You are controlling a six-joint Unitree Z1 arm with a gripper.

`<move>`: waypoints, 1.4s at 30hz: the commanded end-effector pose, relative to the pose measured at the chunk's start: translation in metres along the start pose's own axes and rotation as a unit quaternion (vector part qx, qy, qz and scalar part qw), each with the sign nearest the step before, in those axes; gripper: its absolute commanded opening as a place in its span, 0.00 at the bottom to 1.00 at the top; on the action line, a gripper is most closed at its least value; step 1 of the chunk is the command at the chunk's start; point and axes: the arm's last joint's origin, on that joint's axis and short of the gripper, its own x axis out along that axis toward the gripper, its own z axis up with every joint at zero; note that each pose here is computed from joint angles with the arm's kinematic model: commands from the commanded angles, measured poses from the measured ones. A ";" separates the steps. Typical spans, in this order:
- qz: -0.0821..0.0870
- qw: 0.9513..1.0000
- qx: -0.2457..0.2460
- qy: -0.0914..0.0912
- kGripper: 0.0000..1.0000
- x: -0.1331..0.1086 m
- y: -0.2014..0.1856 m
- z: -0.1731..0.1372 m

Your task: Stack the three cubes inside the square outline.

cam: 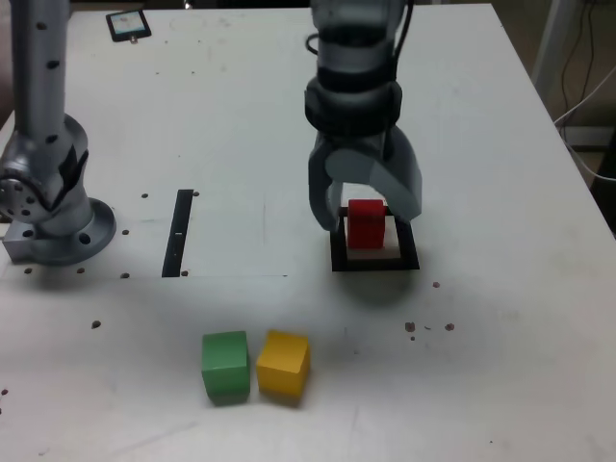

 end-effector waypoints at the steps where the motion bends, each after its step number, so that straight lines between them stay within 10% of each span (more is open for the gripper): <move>1: 0.009 1.000 0.003 -0.018 1.00 -0.027 -0.013 -0.009; 9: 0.050 0.994 0.093 -0.008 1.00 -0.083 -0.059 -0.030; 14: 0.058 0.977 0.203 0.019 1.00 -0.076 -0.083 -0.044; 24: 0.116 0.913 0.374 0.117 1.00 -0.051 -0.114 -0.092; 42: 0.138 0.793 0.587 0.086 1.00 -0.045 -0.195 -0.074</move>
